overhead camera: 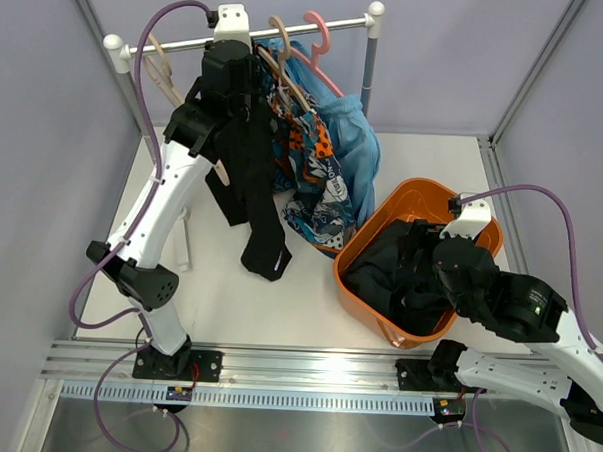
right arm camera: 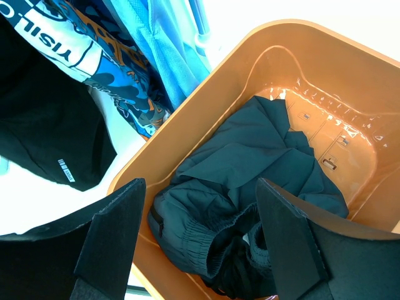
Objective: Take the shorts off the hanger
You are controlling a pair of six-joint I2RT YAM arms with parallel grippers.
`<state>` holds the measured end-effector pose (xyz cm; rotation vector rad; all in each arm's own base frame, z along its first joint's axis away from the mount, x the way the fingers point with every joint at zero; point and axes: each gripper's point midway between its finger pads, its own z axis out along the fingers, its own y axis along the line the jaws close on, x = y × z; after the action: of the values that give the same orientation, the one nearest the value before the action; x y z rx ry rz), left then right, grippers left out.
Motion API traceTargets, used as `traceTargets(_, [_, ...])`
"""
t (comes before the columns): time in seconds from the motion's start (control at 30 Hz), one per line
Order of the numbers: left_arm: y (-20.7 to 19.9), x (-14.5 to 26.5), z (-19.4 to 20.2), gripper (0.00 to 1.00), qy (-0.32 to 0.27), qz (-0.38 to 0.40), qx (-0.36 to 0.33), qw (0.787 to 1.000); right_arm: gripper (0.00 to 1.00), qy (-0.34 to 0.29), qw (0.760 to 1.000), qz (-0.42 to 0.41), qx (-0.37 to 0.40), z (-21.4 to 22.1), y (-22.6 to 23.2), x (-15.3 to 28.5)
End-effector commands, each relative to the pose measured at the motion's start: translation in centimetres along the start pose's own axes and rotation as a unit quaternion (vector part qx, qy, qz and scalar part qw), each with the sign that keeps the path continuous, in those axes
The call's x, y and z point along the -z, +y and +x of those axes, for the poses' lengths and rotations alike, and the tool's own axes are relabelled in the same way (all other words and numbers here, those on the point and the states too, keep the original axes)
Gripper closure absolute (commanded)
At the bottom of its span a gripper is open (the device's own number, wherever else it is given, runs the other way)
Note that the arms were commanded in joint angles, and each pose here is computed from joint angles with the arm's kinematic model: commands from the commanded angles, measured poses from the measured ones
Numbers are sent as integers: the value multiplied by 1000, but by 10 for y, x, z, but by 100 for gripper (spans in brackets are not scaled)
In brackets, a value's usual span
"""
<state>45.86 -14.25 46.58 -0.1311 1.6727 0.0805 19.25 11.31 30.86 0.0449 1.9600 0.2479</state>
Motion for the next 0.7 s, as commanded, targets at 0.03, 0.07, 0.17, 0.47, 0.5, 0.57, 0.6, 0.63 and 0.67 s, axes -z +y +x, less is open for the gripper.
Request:
traceTargets(0.03, [-8,-8,-9,59,-14,15,15,1000,20,-9,1000,7,-6,-5,-3,0])
traceTargets(0.07, [-8,-9,-8,57,-12,14,14,1000,20,-10,1000,6,-7,-5,-2,0])
traceTargets(0.17, [-9,-16,0,57,-3,13,11,1000,20,-10,1000,8,-4,-6,-3,0])
traceTargets(0.47, [-11,-24,22,57,30,17,3,999,20,-7,1000,8,-1,-3,-1,-2])
traceTargets(0.5, [-10,-23,25,58,35,15,0,999,20,-7,1000,8,-1,-3,-1,-2])
traceTargets(0.57, [-7,-23,29,62,41,11,-3,999,20,-5,1000,7,0,-2,0,-3])
traceTargets(0.6, [-7,-22,31,69,47,11,-6,999,20,-5,1000,6,-2,-2,0,-3])
traceTargets(0.63, [-6,-22,33,72,49,12,-8,999,20,-3,1000,6,0,0,1,-4])
traceTargets(0.67, [-5,-22,32,76,50,13,-8,999,20,-3,1000,6,0,0,2,-5])
